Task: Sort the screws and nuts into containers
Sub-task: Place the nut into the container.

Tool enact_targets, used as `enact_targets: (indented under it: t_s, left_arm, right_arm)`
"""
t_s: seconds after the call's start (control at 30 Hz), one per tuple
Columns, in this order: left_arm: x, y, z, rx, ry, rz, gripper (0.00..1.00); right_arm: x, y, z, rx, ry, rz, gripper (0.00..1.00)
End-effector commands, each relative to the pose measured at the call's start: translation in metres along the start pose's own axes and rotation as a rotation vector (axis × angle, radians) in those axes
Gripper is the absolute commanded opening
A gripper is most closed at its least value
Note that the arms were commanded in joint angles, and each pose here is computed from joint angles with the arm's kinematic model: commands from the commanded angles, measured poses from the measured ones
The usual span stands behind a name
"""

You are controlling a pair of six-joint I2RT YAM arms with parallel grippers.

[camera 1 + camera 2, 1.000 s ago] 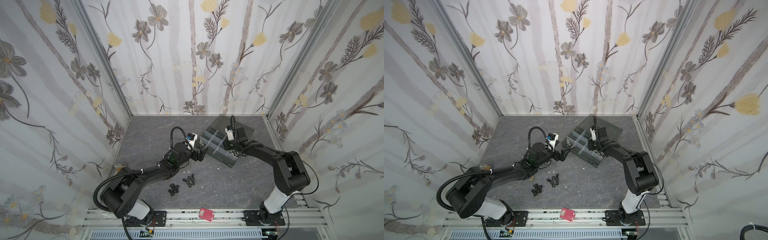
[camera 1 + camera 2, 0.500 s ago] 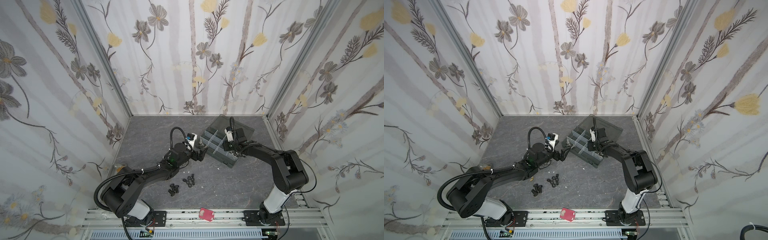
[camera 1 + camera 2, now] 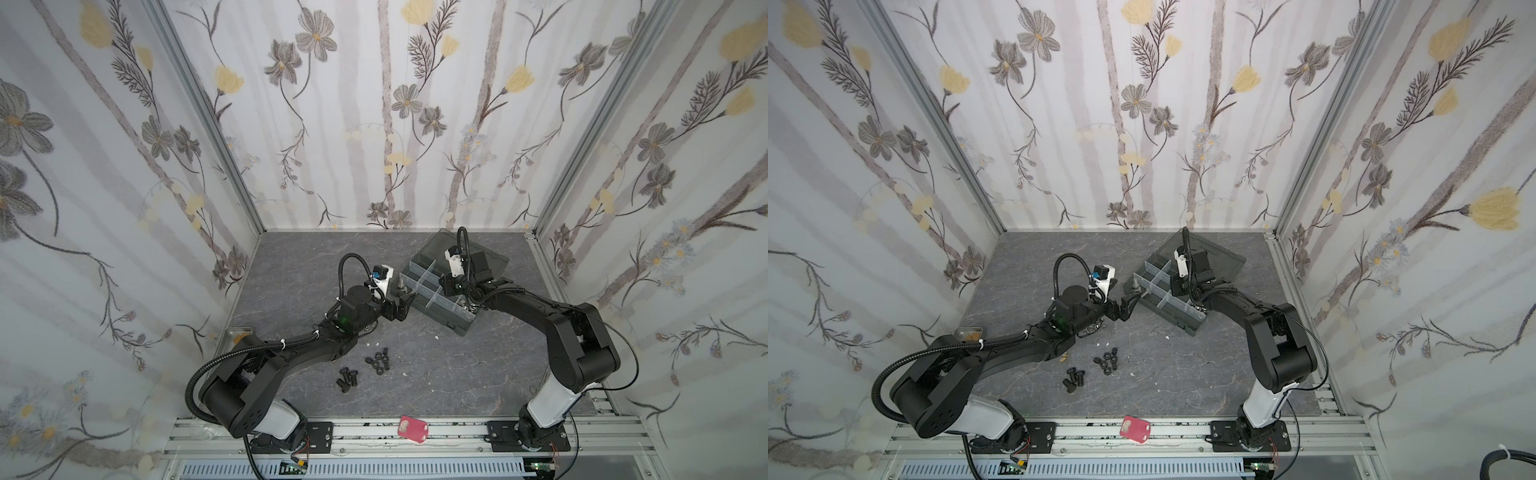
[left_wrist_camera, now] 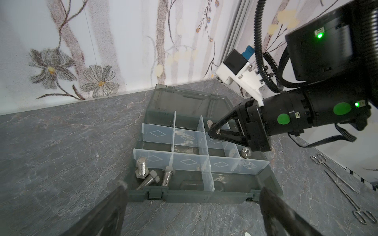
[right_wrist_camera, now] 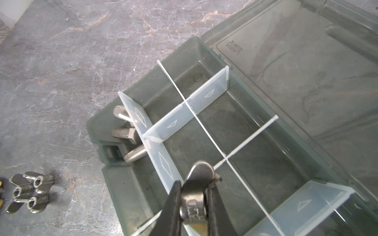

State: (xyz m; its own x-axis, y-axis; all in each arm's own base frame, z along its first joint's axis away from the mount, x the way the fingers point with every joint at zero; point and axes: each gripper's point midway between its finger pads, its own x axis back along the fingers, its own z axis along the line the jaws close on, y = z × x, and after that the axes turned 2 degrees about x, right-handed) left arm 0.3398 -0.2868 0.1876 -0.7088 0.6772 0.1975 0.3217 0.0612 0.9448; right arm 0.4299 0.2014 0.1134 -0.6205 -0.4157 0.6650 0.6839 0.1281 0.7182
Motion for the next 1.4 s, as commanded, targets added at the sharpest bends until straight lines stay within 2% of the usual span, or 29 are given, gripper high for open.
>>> enact_targets:
  t_s: [0.0, 0.27, 0.83, 0.9, 0.97, 1.2, 1.37]
  left_arm:
    - [0.002, 0.015, 0.0, -0.012, 0.009, -0.063, 1.0]
    - [0.008, 0.012, 0.006, -0.01, 0.038, -0.071, 1.0]
    - [0.008, 0.011, 0.01, -0.004, 0.059, -0.078, 1.0]
    - [0.009, 0.01, 0.011, -0.005, 0.062, -0.077, 1.0]
    - [0.009, 0.01, 0.011, -0.006, 0.064, -0.077, 1.0]
    - [0.012, 0.013, 0.012, -0.008, 0.071, -0.082, 1.0]
    - [0.028, 0.012, 0.011, -0.007, 0.075, -0.083, 1.0]
  right_arm:
    - [-0.009, 0.011, 0.012, 0.028, 0.042, -0.013, 0.16]
    - [-0.031, 0.01, 0.016, 0.014, 0.046, 0.028, 0.17]
    - [-0.049, -0.004, 0.016, 0.0, 0.069, 0.081, 0.22]
    - [-0.049, -0.002, 0.016, 0.0, 0.068, 0.078, 0.25]
    - [-0.046, 0.001, 0.016, 0.002, 0.064, 0.07, 0.34]
    - [-0.03, 0.015, 0.021, 0.009, 0.07, 0.028, 0.37]
    - [-0.002, 0.029, 0.05, 0.069, 0.15, -0.037, 0.38]
